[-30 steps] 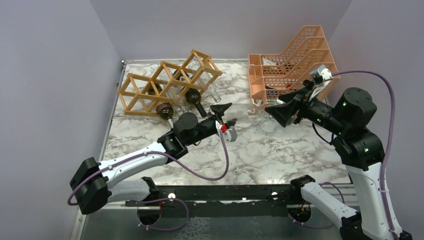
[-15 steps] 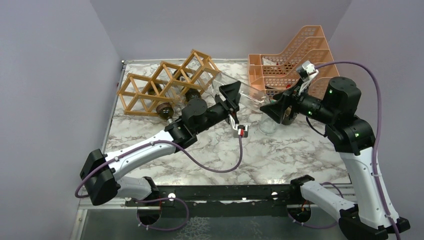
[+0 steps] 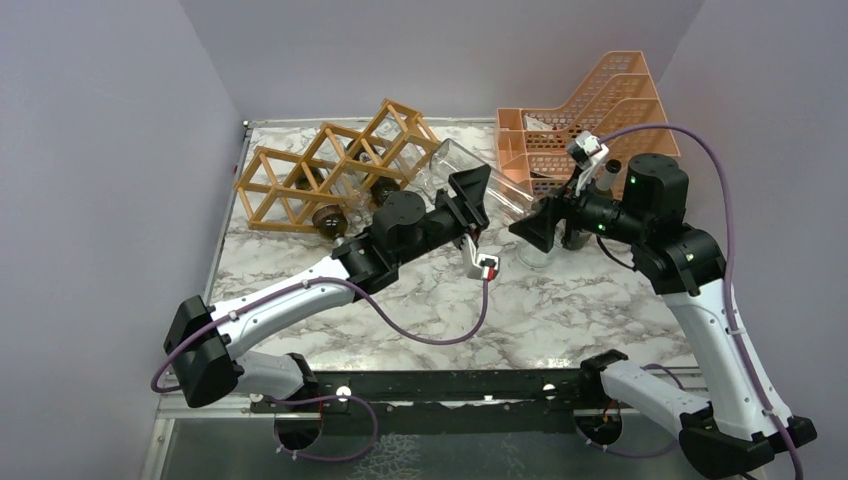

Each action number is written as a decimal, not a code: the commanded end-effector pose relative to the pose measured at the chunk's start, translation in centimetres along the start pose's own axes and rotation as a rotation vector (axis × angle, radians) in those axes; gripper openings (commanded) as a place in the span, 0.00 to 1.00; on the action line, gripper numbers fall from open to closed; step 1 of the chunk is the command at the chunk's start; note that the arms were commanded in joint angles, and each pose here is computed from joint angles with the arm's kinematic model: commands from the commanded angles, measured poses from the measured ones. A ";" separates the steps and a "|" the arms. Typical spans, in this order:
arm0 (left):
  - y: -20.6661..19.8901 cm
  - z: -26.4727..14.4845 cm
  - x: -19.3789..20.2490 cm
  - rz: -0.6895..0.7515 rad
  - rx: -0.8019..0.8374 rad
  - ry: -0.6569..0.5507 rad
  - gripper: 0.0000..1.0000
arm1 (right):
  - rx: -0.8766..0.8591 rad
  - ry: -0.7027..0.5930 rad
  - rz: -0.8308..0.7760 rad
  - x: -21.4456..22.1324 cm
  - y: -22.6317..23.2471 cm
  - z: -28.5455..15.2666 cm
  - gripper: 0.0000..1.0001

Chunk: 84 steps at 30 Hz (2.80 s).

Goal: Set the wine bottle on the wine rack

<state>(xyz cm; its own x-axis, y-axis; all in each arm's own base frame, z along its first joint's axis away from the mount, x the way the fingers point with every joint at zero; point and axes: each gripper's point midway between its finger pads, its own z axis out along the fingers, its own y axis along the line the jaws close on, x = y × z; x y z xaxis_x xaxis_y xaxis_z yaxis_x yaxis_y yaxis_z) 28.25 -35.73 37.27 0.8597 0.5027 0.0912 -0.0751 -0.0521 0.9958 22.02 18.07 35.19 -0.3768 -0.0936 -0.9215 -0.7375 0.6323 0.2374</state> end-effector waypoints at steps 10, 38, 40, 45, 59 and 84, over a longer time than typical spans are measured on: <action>3.0 0.2 -1.3 0.074 -0.068 -0.015 0.00 | 0.002 0.033 -0.028 1.1 -0.5 1.4 0.71; 2.2 0.9 -1.5 -0.109 0.087 -0.034 0.00 | -0.036 0.052 -0.023 1.7 0.3 1.4 0.66; 2.2 0.9 -1.5 -0.116 0.091 -0.034 0.00 | -0.040 0.054 -0.021 1.8 0.4 1.4 0.64; 1.9 0.7 -1.5 -0.149 0.086 -0.027 0.22 | -0.022 0.027 -0.003 0.8 0.3 1.4 0.22; 0.2 -3.6 -2.4 -0.509 -0.103 -0.060 0.99 | 0.061 -0.129 0.126 -2.4 -1.2 2.6 0.01; 14.4 -12.4 3.5 -1.448 -0.612 0.106 0.96 | -0.083 -0.014 0.210 3.5 6.5 13.4 0.01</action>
<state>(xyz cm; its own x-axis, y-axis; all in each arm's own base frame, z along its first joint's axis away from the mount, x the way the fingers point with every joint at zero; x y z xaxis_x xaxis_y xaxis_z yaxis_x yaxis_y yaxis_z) 22.84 -24.49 52.32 0.4974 -0.0748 -0.8643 0.5397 0.8067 0.2408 23.24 28.46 26.61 -0.6038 -0.0453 -0.7959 -0.6497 0.6064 0.4584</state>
